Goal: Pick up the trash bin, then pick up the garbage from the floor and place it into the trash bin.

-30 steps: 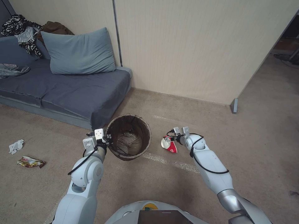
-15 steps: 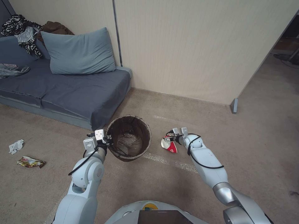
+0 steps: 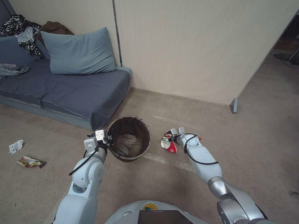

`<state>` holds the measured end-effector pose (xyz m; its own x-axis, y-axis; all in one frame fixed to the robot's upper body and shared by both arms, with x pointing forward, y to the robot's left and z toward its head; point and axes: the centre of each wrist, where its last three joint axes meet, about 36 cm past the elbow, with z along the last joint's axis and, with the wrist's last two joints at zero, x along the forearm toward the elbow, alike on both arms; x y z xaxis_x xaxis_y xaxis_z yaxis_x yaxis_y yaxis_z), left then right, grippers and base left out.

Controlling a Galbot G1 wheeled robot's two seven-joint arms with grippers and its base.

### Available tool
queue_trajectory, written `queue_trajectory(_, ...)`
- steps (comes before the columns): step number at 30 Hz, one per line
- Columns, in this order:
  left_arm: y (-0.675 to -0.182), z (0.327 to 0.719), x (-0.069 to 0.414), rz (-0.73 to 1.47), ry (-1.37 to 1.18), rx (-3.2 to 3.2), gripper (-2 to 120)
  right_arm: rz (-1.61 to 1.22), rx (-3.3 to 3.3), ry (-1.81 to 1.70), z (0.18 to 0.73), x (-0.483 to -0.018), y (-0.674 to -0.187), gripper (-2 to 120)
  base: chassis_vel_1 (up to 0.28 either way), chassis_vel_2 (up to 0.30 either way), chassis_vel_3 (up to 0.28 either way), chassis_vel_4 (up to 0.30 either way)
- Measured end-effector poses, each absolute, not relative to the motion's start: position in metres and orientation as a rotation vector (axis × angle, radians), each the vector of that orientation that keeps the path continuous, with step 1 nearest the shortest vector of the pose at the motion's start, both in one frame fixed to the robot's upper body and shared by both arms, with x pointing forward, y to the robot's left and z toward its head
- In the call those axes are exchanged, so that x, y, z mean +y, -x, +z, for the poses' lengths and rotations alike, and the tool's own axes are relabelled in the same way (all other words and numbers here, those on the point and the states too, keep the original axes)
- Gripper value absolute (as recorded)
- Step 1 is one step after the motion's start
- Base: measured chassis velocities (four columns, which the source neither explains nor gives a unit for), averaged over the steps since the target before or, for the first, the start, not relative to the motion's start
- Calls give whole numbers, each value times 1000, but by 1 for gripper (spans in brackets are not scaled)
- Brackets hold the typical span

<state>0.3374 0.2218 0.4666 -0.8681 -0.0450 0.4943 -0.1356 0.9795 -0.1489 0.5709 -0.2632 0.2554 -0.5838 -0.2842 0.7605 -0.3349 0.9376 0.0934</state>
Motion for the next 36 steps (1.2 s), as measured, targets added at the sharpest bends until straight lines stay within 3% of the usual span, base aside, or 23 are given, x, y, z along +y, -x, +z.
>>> queue_trajectory(20,-339,467,222,247,-130,-2621,3,85,-2201,-443,239,-264,-559,25,0,0,0,0)
queue_trajectory(36,-339,468,223,247,-132,-2622,3,79,-2252,-445,253,-268,-563,25,0,0,0,0)
